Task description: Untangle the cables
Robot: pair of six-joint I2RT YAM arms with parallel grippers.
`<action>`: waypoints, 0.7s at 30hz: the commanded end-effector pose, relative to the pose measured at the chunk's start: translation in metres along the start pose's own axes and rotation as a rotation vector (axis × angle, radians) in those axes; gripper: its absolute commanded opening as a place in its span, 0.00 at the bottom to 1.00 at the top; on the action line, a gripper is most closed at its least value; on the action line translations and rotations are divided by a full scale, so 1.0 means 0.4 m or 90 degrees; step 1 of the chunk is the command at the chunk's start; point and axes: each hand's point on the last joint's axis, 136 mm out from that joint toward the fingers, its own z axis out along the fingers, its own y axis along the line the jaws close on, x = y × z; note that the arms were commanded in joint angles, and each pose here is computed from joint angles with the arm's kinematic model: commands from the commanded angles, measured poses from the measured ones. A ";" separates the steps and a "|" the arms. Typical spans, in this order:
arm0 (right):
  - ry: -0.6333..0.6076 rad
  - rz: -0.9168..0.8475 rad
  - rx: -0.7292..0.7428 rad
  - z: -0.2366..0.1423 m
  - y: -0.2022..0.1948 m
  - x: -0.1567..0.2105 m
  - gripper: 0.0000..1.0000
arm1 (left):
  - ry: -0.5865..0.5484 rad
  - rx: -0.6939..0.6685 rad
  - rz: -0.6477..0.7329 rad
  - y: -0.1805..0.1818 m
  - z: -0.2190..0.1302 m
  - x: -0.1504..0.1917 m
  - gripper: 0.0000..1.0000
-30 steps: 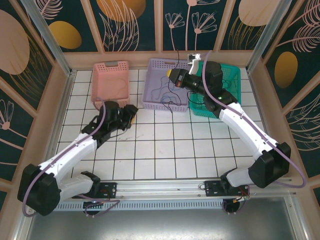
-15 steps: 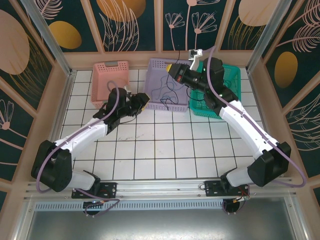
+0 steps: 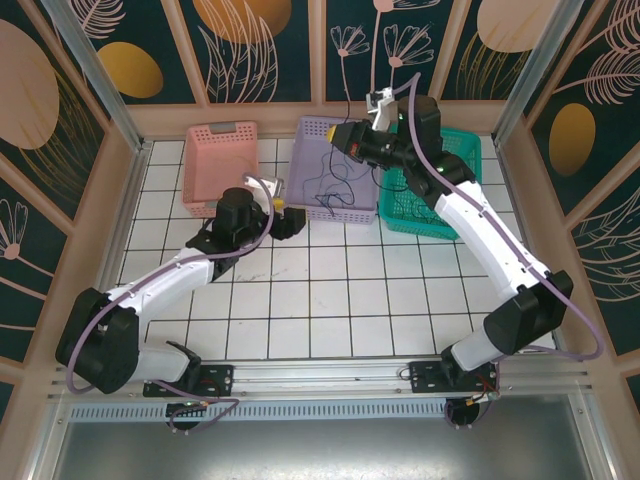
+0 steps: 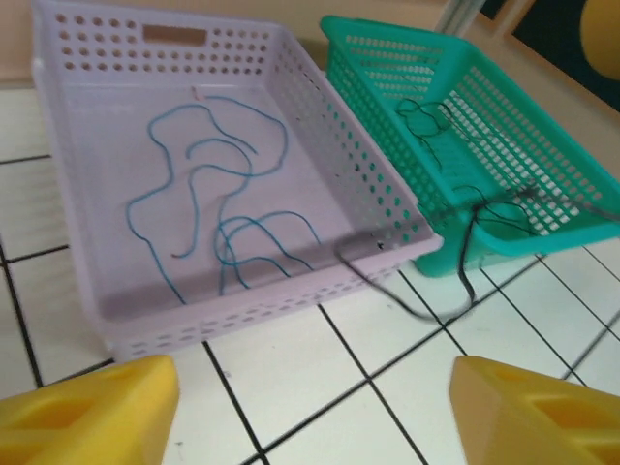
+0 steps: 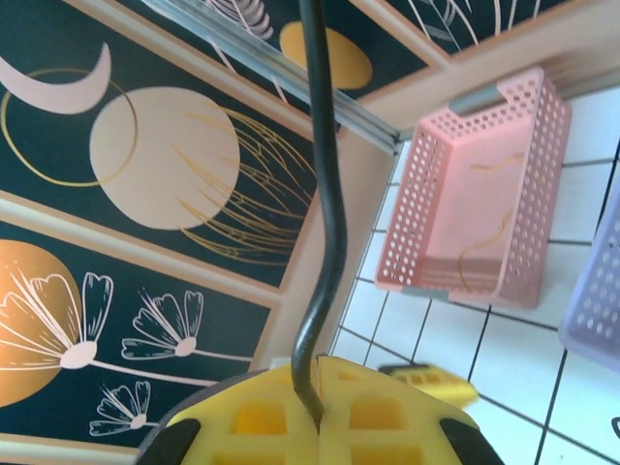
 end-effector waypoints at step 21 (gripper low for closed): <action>0.161 0.019 -0.051 0.021 0.040 0.093 0.00 | -0.036 0.013 0.377 -0.060 -0.015 0.053 0.77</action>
